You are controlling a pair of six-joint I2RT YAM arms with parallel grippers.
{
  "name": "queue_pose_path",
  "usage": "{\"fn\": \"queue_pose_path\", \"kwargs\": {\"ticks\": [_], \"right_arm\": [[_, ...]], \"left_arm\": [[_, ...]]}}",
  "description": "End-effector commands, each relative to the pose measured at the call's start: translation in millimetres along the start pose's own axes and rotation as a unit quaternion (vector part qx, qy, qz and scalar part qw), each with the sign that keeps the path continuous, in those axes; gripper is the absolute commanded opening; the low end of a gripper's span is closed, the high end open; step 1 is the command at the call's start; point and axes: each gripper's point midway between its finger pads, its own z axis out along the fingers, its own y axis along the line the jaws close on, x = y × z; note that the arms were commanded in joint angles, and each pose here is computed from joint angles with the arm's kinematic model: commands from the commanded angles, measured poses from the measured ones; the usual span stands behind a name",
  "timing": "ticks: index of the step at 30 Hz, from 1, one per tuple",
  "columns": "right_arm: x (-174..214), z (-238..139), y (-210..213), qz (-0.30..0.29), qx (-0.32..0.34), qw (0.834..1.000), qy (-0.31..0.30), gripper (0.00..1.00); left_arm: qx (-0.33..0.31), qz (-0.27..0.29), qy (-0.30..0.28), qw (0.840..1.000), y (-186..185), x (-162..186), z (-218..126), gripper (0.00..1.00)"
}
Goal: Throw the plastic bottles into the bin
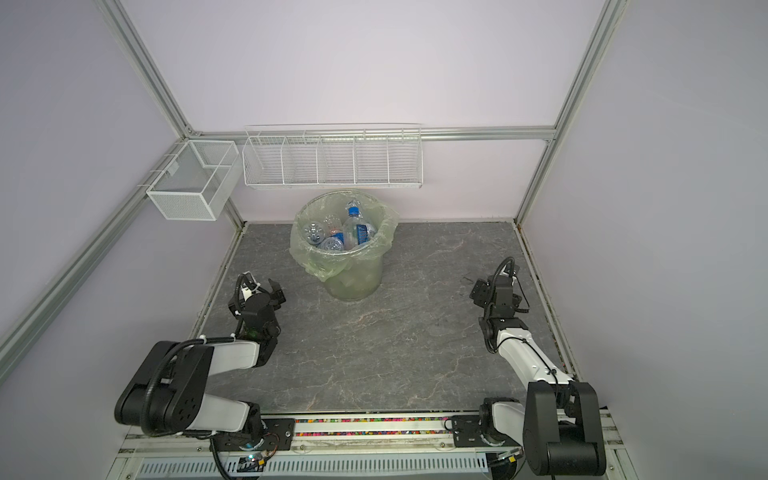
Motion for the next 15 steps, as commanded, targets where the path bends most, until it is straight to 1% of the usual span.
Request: {"fn": "queue_pose_path", "kwargs": {"ticks": [1, 5, 7, 9, 11, 14, 15], "right_arm": [[-6, 6, -23, -0.004, 0.06, 0.998, -0.028, 0.89], [-9, 15, -28, -0.013, 0.065, 0.997, -0.042, 0.89], [-12, 16, -28, -0.022, 0.065, 0.996, -0.049, 0.89], [-13, 16, -28, -0.029, 0.063, 0.996, -0.064, 0.89], [-12, 16, -31, -0.031, 0.065, 0.994, -0.081, 0.89], [-13, 15, -26, -0.039, 0.045, 0.993, -0.101, 0.89], [-12, 17, -25, -0.042, 0.043, 0.993, -0.098, 0.89]], "left_arm": [[0.037, 0.011, -0.026, 0.999, -13, -12, 1, 0.99], [0.041, -0.004, -0.018, 0.999, -9, -11, 8, 0.99], [0.045, -0.002, -0.001, 0.999, -11, -1, 12, 0.99], [0.054, 0.003, -0.019, 0.998, -15, -2, 14, 0.99], [0.053, 0.001, -0.006, 0.999, -14, 1, 13, 0.99], [0.055, 0.001, -0.016, 0.998, -15, -2, 13, 0.99], [0.056, 0.003, -0.015, 0.998, -15, -1, 13, 0.99]]}}
